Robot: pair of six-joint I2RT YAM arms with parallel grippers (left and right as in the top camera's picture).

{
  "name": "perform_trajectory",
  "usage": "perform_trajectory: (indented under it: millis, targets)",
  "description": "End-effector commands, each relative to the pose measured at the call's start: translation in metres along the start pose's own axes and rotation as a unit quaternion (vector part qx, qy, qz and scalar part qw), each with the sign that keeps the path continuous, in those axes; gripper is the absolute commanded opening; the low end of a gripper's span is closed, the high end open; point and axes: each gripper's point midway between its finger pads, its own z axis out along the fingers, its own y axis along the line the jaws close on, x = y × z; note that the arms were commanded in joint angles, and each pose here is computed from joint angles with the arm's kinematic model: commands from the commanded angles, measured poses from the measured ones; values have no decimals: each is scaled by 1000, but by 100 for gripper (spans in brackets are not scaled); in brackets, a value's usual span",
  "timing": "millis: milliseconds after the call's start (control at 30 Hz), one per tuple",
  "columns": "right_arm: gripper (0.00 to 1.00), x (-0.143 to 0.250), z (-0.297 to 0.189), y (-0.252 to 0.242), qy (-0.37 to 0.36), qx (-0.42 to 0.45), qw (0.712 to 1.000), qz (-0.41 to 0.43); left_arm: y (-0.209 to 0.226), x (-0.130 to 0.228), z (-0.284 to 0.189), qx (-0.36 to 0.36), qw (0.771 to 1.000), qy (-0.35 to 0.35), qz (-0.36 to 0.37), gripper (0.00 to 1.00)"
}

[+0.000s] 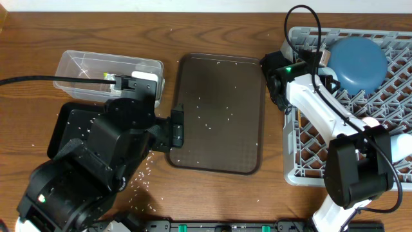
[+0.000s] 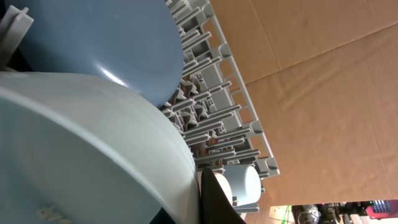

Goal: Sort waste into correct bins and load items into the dishwasher rack
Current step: 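Lower the light-blue bowl upright into the rack slots with the right gripper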

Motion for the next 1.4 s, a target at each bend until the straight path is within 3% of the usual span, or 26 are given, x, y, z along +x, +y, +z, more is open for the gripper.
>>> perform_trajectory:
  millis: [0, 633, 1033, 1367]
  targets:
    - [1, -2, -4, 5, -10, 5, 1000, -7, 2, 1, 3, -9, 1000, 5, 11, 91]
    - [1, -2, 33, -27, 27, 48, 998, 21, 1, 3, 7, -12, 1000, 13, 14, 91]
    - [1, 5, 31, -6, 52, -4, 998, 28, 0, 2, 7, -11, 1000, 12, 13, 91]
    - [1, 16, 21, 9, 58, -19, 997, -39, -1, 2, 7, -8, 1000, 10, 12, 91]
